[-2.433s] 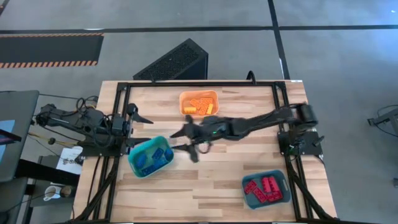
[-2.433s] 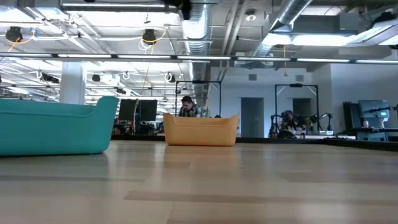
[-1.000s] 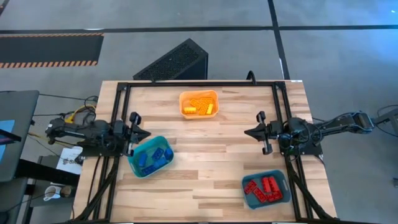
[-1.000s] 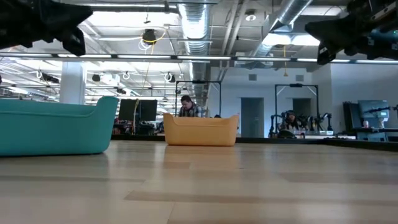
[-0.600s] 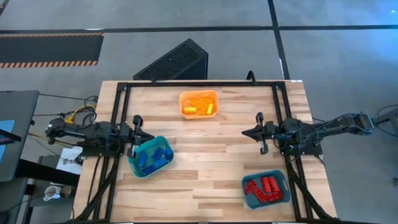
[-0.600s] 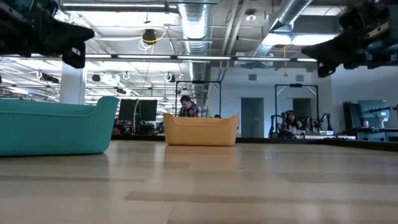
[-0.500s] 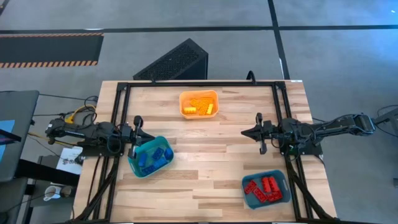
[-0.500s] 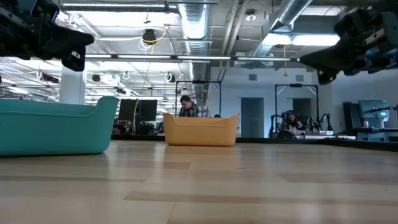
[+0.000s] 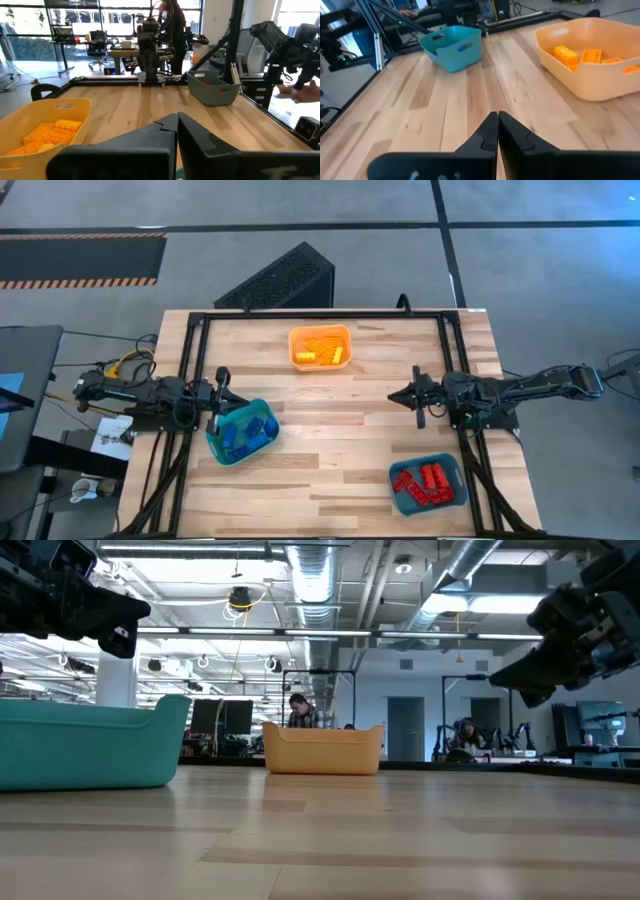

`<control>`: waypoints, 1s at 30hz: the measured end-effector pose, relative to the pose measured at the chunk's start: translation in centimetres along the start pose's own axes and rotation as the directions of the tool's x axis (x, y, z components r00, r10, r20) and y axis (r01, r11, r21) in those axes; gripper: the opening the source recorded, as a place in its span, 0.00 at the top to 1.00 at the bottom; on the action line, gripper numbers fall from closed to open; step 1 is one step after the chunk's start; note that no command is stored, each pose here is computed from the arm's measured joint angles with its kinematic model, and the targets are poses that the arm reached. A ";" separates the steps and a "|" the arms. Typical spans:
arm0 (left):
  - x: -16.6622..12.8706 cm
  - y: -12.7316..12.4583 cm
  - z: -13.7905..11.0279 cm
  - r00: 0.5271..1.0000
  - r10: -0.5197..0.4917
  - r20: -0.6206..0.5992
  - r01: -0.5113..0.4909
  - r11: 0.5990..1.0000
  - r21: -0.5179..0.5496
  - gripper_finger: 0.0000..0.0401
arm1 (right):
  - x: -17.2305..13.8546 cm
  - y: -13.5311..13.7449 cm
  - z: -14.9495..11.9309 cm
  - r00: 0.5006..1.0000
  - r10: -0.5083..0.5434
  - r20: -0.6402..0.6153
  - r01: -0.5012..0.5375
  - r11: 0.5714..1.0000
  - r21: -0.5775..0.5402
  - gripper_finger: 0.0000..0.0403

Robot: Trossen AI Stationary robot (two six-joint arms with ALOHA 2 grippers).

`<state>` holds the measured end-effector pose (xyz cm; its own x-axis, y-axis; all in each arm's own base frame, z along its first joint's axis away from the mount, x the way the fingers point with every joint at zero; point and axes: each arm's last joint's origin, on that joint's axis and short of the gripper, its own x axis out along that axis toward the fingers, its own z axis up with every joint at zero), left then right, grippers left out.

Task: Sort & place blocks by color
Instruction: Return to Home Position

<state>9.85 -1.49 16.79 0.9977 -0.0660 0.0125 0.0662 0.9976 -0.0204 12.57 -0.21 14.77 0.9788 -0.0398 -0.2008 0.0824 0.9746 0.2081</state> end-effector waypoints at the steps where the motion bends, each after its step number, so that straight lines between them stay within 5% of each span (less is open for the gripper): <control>1: 0.0 0.0 0.0 1.000 0.000 0.000 0.000 1.000 0.000 1.00 | 0.0 0.0 -0.1 1.000 -0.001 -0.007 0.001 1.000 0.000 0.91; 30: 0.0 0.0 -0.1 1.000 0.000 -0.001 0.000 1.000 0.015 1.00 | 0.0 -0.1 -0.3 1.000 -0.004 -0.030 0.004 1.000 -0.004 0.92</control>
<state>9.86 -1.49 16.74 0.9978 -0.0659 0.0110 0.0660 0.9978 -0.0057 12.51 -0.20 14.47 0.9725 -0.0371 -0.2300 0.0854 0.9753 0.2038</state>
